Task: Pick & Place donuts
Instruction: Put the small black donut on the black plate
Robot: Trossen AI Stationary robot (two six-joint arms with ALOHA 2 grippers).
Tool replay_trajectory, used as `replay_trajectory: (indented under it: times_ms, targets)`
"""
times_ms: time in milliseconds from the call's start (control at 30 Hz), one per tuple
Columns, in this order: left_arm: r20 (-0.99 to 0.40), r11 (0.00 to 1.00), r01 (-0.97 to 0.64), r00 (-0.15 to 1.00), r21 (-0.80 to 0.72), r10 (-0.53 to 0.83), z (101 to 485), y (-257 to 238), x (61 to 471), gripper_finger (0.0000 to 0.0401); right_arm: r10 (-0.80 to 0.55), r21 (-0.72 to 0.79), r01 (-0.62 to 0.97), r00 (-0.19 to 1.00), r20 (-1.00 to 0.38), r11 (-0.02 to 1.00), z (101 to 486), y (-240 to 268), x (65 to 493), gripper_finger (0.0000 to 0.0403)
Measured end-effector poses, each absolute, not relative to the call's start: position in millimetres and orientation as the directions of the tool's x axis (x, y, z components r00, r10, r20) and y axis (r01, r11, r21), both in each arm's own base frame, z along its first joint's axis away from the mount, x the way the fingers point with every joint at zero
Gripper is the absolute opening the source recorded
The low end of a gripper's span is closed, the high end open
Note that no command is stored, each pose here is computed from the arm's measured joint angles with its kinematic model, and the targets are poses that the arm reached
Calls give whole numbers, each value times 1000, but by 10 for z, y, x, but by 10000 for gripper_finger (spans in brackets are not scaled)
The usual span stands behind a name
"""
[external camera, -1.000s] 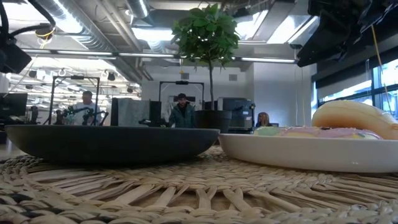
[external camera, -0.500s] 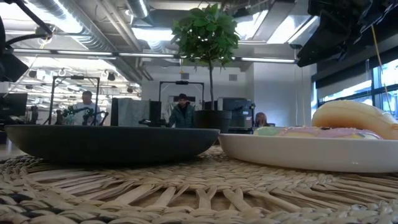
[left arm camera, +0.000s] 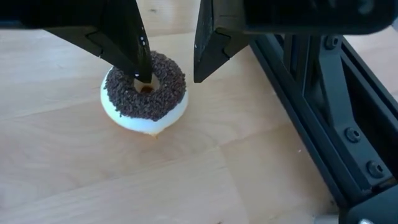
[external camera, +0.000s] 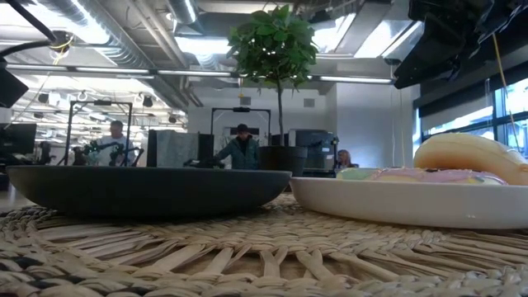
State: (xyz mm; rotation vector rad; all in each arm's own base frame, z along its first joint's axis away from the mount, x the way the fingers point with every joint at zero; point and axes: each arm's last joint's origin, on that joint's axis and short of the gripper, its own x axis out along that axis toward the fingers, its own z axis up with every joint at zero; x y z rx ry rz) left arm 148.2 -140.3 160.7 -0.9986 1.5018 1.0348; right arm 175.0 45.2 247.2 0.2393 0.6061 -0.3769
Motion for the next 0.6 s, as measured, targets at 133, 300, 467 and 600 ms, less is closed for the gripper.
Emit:
replay_trajectory:
  times_ms: [133,300,467,600]
  targets:
    - [-987,258,-959,-142,118,-78,1607,-1409,1477,114,-273,109,411,757,-593,905,2473,452,1750,172]
    - [-988,250,-961,-139,117,-69,1606,-1405,1477,115,-273,108,411,757,-593,905,2473,452,1750,172]
    - [-988,227,-966,-140,120,-70,1606,-1405,1476,126,-273,109,411,757,-593,905,2473,453,1750,172]
    - [-987,226,-965,-150,132,-62,1581,-1410,1482,140,-273,106,410,757,-593,906,2473,452,1750,172]
